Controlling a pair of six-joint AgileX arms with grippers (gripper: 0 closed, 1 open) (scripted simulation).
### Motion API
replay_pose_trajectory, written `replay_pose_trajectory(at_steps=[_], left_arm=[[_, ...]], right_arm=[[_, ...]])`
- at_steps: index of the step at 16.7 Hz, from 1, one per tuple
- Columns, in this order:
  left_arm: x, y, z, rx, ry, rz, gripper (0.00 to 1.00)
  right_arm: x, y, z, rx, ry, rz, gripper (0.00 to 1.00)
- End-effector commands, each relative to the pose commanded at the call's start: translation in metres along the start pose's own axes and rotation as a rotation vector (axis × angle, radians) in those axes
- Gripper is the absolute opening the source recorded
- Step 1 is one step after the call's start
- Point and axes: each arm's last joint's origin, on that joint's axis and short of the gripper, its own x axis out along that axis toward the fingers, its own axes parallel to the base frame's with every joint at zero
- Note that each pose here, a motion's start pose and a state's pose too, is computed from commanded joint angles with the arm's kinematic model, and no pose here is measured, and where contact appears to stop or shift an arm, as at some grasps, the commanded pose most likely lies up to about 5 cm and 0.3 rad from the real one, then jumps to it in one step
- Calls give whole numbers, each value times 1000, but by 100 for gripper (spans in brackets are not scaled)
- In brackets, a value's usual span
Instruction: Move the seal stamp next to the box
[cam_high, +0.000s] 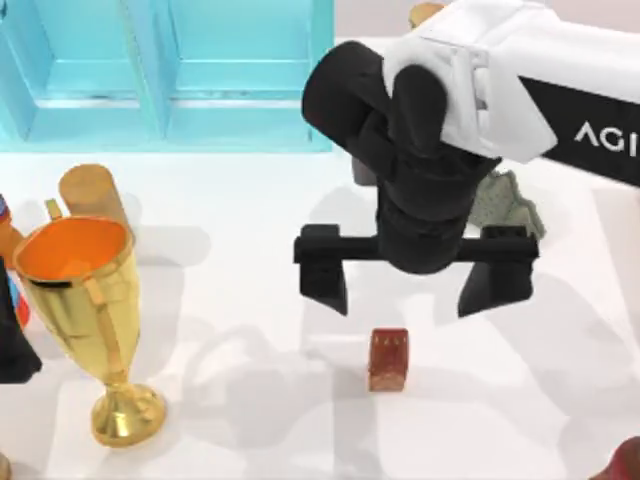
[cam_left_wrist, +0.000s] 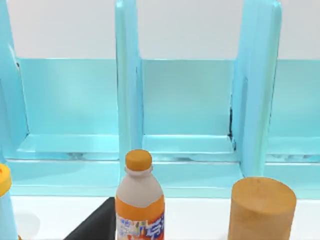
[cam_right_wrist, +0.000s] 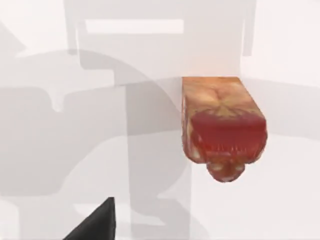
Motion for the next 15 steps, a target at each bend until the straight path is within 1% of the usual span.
replay_pose_trajectory(at_steps=[2, 7, 9, 11, 15], left_arm=[[0, 0, 0, 0, 0, 0, 100], [0, 0, 0, 0, 0, 0, 100], [0, 0, 0, 0, 0, 0, 100], [0, 0, 0, 0, 0, 0, 100], [0, 0, 0, 0, 0, 0, 100]], right_arm=[[5, 7, 0, 0, 18, -18, 100], [5, 6, 1, 4, 17, -16, 100], [10, 6, 1, 1, 19, -19, 100], [27, 7, 1, 0, 21, -21, 100], [77, 8, 2, 0, 12, -11, 100]])
